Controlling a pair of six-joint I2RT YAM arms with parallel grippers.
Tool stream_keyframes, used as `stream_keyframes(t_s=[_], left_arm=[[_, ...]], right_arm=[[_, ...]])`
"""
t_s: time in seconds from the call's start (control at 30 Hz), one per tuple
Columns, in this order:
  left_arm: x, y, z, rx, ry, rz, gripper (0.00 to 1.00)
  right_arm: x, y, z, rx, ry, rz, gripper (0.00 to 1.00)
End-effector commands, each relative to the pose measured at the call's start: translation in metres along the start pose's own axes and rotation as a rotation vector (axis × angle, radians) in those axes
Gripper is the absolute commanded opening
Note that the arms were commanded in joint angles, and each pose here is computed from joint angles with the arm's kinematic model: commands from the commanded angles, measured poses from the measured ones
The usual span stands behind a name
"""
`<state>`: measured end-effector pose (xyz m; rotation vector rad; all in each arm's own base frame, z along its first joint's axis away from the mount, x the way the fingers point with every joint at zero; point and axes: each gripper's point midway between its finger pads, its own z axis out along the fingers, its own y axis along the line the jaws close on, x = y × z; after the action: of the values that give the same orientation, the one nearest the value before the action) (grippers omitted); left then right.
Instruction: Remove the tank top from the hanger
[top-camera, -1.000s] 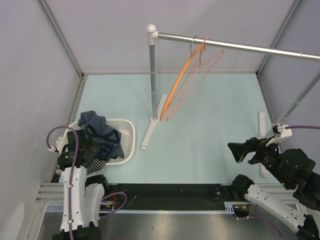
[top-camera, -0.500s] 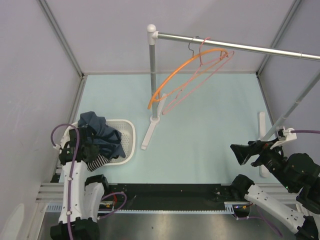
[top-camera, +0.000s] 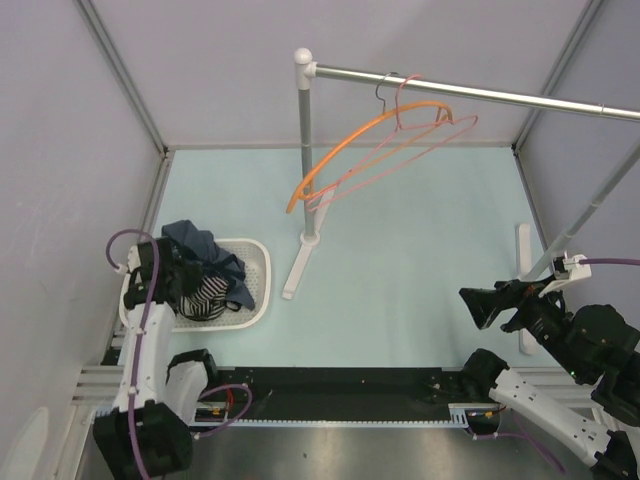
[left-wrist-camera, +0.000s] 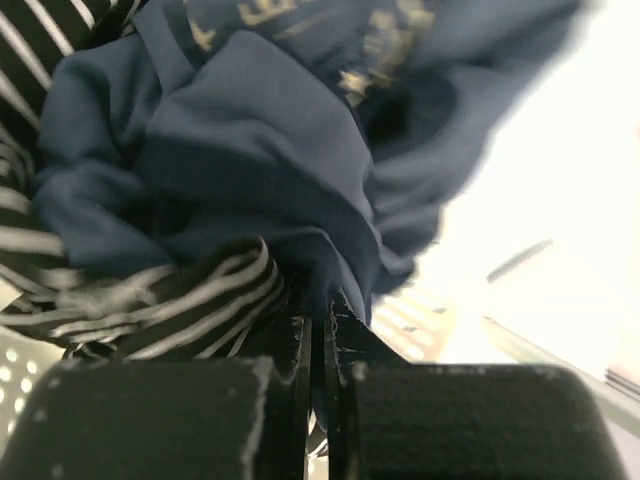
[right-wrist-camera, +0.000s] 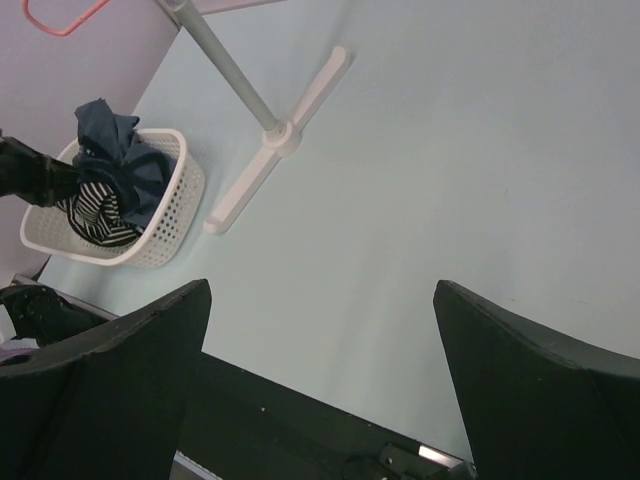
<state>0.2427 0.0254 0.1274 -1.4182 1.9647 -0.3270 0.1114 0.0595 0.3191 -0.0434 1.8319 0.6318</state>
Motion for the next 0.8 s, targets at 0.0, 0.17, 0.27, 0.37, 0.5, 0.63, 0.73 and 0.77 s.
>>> stream_keyframes(t_s=[0.0, 0.17, 0.27, 0.37, 0.5, 0.63, 0.73, 0.77], left_arm=[[0.006, 0.013, 0.031, -0.064, 0.02, -0.051, 0.0], [-0.01, 0.027, 0.012, -0.116, -0.07, 0.0, 0.45], [-0.041, 0.015, -0.029, -0.077, -0.215, 0.033, 0.98], [-0.057, 0.005, -0.066, -0.07, -0.263, 0.075, 0.99], [-0.062, -0.023, -0.095, 0.029, -0.253, 0.128, 0.99], [-0.039, -0.057, -0.108, 0.188, -0.193, 0.216, 0.99], [0.011, -0.08, -0.102, 0.294, -0.087, 0.363, 0.99], [0.039, -0.092, -0.106, 0.368, -0.046, 0.458, 0.99]], right_arm=[[-0.007, 0.006, 0.003, -0.016, -0.02, 0.004, 1.0], [-0.004, 0.007, 0.004, -0.021, -0.013, 0.019, 1.0], [0.005, 0.012, 0.013, -0.035, 0.012, 0.032, 1.0], [0.017, 0.017, 0.026, -0.042, 0.049, 0.05, 1.0], [0.029, 0.028, 0.044, -0.054, 0.103, 0.098, 1.0], [0.046, 0.042, 0.067, -0.07, 0.158, 0.165, 1.0], [0.055, 0.047, 0.081, -0.063, 0.17, 0.238, 1.0], [0.063, 0.044, 0.086, -0.048, 0.182, 0.248, 1.0]])
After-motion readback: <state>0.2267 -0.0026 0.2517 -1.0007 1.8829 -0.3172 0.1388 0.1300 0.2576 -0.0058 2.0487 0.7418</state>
